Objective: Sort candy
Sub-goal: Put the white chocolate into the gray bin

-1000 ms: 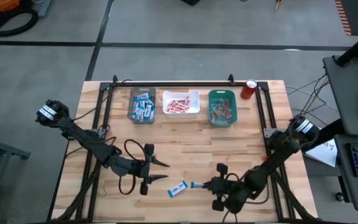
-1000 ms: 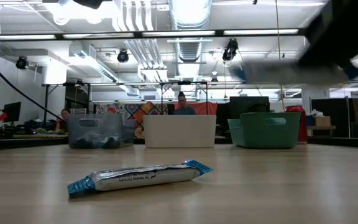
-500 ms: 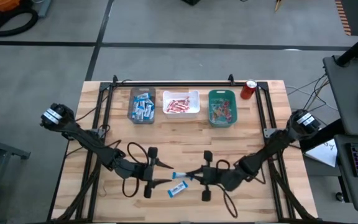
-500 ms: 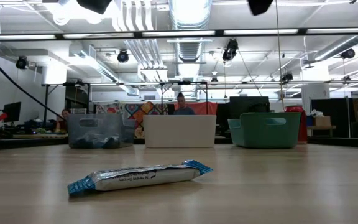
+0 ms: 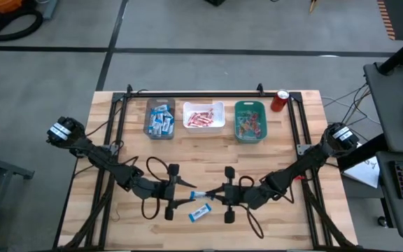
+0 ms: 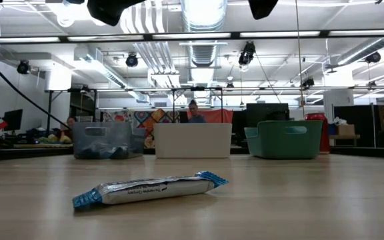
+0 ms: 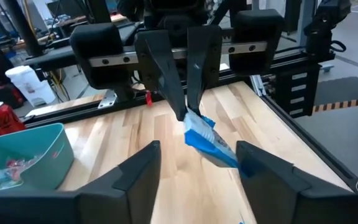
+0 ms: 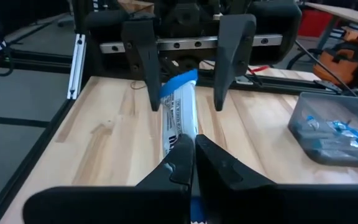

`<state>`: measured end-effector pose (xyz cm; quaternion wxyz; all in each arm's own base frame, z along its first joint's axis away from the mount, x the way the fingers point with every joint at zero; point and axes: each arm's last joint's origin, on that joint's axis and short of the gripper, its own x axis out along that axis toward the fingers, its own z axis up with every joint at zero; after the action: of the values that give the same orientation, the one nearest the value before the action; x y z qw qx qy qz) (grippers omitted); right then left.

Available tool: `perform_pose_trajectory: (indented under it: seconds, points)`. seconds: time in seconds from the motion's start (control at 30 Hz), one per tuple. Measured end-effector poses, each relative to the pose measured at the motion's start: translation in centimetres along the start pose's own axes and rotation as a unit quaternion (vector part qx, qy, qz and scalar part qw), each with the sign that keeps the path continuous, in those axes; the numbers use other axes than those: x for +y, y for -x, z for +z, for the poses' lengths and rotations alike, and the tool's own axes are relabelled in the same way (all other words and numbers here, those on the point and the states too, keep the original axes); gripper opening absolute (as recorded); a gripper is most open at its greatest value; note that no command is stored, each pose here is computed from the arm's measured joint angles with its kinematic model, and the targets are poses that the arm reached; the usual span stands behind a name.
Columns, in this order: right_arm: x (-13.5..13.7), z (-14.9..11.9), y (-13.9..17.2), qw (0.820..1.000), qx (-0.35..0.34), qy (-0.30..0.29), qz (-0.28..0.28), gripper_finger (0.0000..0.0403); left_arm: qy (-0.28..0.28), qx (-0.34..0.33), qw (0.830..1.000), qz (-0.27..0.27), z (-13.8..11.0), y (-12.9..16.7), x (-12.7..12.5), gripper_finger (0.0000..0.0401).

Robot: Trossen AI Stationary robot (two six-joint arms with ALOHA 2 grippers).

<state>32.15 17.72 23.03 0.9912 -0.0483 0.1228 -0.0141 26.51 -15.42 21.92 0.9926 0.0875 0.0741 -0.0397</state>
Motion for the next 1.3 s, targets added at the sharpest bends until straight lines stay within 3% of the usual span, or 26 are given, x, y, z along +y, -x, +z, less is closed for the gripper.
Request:
perform_pose_trajectory:
  seconds: [0.13,0.33,0.6,0.73,0.83,0.93,1.03,1.17,1.23,1.3]
  points:
    - [0.0,-0.1,-0.1,1.000,0.000,0.009,0.000,0.0009,-0.001,0.000,1.000,0.000,0.0,0.0,0.0,0.0142]
    - [0.1,-0.4,-0.3,1.000,0.004,0.020,-0.001,0.0009,-0.008,0.003,1.000,0.008,-0.1,0.0,0.1,0.0017]
    - [-0.4,-0.5,-0.7,1.000,0.007,0.011,-0.017,0.0028,-0.030,0.028,0.997,0.058,-0.2,0.3,0.7,0.0006]
    - [-1.8,0.7,-0.2,0.994,-0.013,-0.019,-0.104,0.0075,-0.049,0.077,0.986,0.138,0.0,1.3,2.5,0.0005]
    - [-2.7,1.3,0.3,0.976,-0.027,-0.034,-0.214,0.0107,-0.068,0.136,0.953,0.262,-0.3,2.7,4.8,0.0005]
    - [-3.0,1.3,0.4,0.967,-0.025,-0.019,-0.254,0.0130,-0.082,0.188,0.888,0.412,-1.0,5.0,8.1,0.0005]
    - [-3.0,1.4,0.4,0.968,-0.025,-0.018,-0.248,0.0143,-0.039,0.243,0.848,0.469,-1.9,7.3,11.9,0.0005]
    - [-3.0,1.2,0.2,0.973,-0.023,-0.022,-0.231,0.0148,0.010,0.344,0.793,0.503,-4.0,9.3,16.8,0.0005]
    - [-3.0,1.2,0.2,0.973,-0.023,-0.023,-0.228,0.0146,0.020,0.377,0.792,0.480,-4.9,9.3,18.6,0.0005]
    - [-2.9,1.2,0.2,0.973,-0.023,-0.022,-0.228,0.0143,0.033,0.392,0.813,0.429,-5.6,9.1,19.9,0.0005]
